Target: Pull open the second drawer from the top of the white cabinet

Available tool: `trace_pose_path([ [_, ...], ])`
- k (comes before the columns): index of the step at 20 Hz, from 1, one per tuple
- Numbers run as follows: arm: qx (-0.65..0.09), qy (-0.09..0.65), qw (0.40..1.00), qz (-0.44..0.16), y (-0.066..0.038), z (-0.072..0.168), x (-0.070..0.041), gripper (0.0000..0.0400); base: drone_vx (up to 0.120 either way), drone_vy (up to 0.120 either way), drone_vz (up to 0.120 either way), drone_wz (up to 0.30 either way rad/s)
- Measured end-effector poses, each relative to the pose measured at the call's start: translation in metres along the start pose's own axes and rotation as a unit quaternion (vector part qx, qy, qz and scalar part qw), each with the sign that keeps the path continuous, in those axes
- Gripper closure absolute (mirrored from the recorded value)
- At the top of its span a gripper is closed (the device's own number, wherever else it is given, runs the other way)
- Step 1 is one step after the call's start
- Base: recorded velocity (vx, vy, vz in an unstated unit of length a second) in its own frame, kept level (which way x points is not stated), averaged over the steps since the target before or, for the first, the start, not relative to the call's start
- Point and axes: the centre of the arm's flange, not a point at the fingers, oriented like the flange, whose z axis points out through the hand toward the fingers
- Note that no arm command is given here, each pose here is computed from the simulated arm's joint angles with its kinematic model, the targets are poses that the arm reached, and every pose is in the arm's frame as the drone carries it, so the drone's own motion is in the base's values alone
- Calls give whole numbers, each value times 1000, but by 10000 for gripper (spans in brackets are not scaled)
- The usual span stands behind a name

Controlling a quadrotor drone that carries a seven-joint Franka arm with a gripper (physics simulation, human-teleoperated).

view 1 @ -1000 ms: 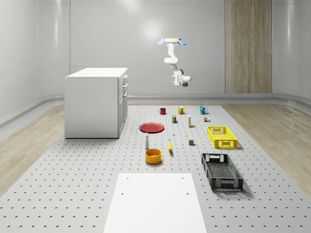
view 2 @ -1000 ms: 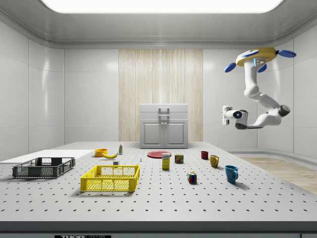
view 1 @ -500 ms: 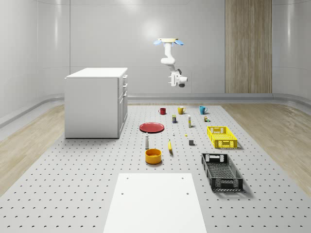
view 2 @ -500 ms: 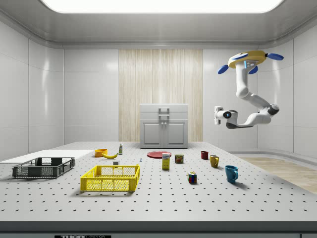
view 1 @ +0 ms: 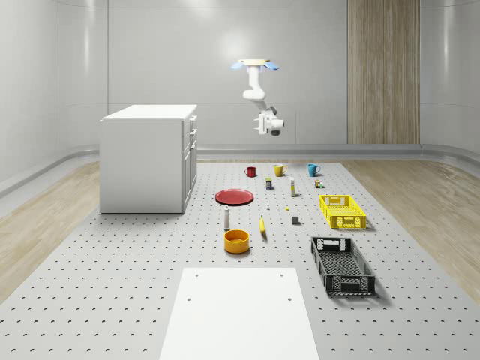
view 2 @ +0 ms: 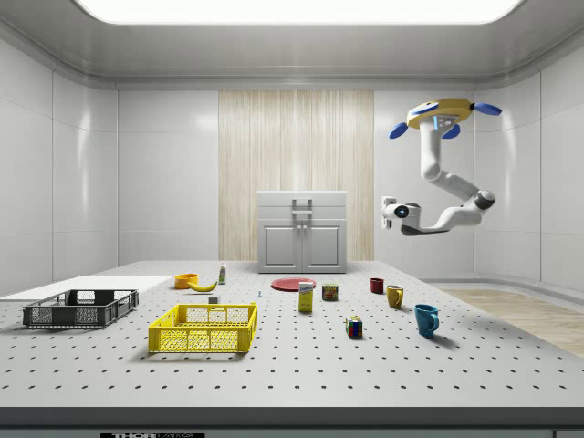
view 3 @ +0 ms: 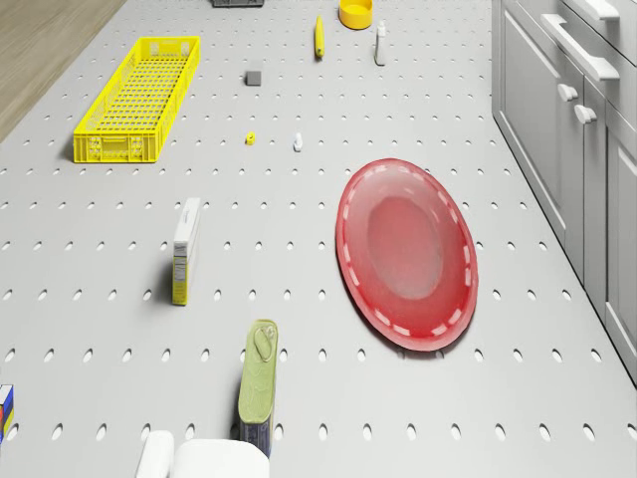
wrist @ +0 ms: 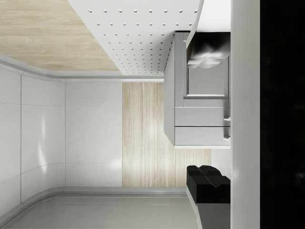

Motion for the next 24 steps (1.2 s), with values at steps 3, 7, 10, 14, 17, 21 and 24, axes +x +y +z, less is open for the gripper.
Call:
trace_pose_path([
  [3, 0, 0, 1000, 0, 0, 0, 0, 100, 120, -120, 0, 0],
  [7, 0, 0, 1000, 0, 0, 0, 0, 100, 120, -120, 0, 0],
  [10, 0, 0, 1000, 0, 0, 0, 0, 100, 120, -120, 0, 0],
  [14, 0, 0, 1000, 0, 0, 0, 0, 100, 120, -120, 0, 0],
  [17, 0, 0, 1000, 0, 0, 0, 0, 100, 120, -120, 0, 0],
  [21, 0, 0, 1000, 0, 0, 0, 0, 100, 120, -120, 0, 0],
  [24, 0, 0, 1000, 0, 0, 0, 0, 100, 120, -120, 0, 0],
])
